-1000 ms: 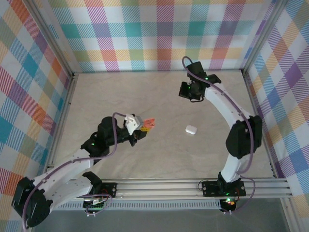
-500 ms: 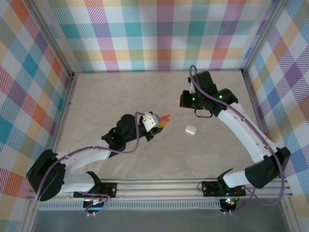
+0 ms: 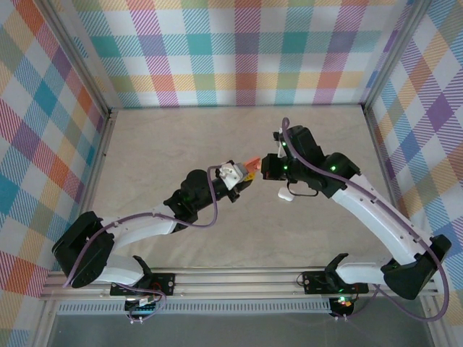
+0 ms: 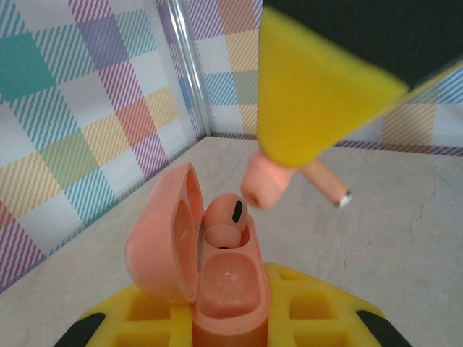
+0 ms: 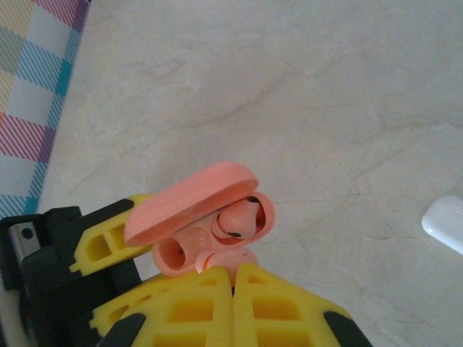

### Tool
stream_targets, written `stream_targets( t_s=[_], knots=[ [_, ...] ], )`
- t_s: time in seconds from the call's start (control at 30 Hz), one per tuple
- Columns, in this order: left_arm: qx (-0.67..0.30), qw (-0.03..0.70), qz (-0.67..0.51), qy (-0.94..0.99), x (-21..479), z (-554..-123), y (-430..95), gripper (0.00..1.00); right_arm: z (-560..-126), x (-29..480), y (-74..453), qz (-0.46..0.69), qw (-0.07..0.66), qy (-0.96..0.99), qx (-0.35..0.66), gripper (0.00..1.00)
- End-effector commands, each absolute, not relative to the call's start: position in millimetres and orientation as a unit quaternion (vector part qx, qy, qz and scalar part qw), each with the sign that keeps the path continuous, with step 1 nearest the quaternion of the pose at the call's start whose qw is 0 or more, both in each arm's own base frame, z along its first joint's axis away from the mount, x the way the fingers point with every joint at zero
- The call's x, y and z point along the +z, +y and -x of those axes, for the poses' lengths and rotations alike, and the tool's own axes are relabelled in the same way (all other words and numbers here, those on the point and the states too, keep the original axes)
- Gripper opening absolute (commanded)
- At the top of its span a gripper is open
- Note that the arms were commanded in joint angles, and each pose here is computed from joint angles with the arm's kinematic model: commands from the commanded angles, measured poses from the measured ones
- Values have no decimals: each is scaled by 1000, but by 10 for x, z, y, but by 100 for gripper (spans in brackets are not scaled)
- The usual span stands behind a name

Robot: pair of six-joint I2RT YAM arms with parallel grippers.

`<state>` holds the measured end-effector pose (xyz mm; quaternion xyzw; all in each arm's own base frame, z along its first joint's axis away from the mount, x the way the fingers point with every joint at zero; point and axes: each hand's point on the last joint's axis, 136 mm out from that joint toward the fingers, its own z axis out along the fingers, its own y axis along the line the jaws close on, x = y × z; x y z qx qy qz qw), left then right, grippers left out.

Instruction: Insert the wireless bluetooth earbuds into the charging case

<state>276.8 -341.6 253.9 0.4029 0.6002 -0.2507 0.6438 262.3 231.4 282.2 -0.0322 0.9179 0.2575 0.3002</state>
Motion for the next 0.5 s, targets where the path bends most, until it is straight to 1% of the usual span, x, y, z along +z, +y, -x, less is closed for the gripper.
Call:
stream_targets(
  t_s=[0.0,0.13,0.27,0.47],
  knots=[
    [-268,674,-385,571,2850,-2721,-3442,0,-2642,2907,2409,15,307,906,291,4],
    [-268,676,-378,572,2861,-2709,-3408,0,-2669,2961,2430,3,317,898,305,4],
    [-275,672,-382,571,2880,-2678,-3415,0,-2665,3004,2492,14,323,890,321,4],
    [-305,657,-402,561,2949,-2576,-3484,0,-2647,3043,2654,58,340,867,361,3]
  ],
)
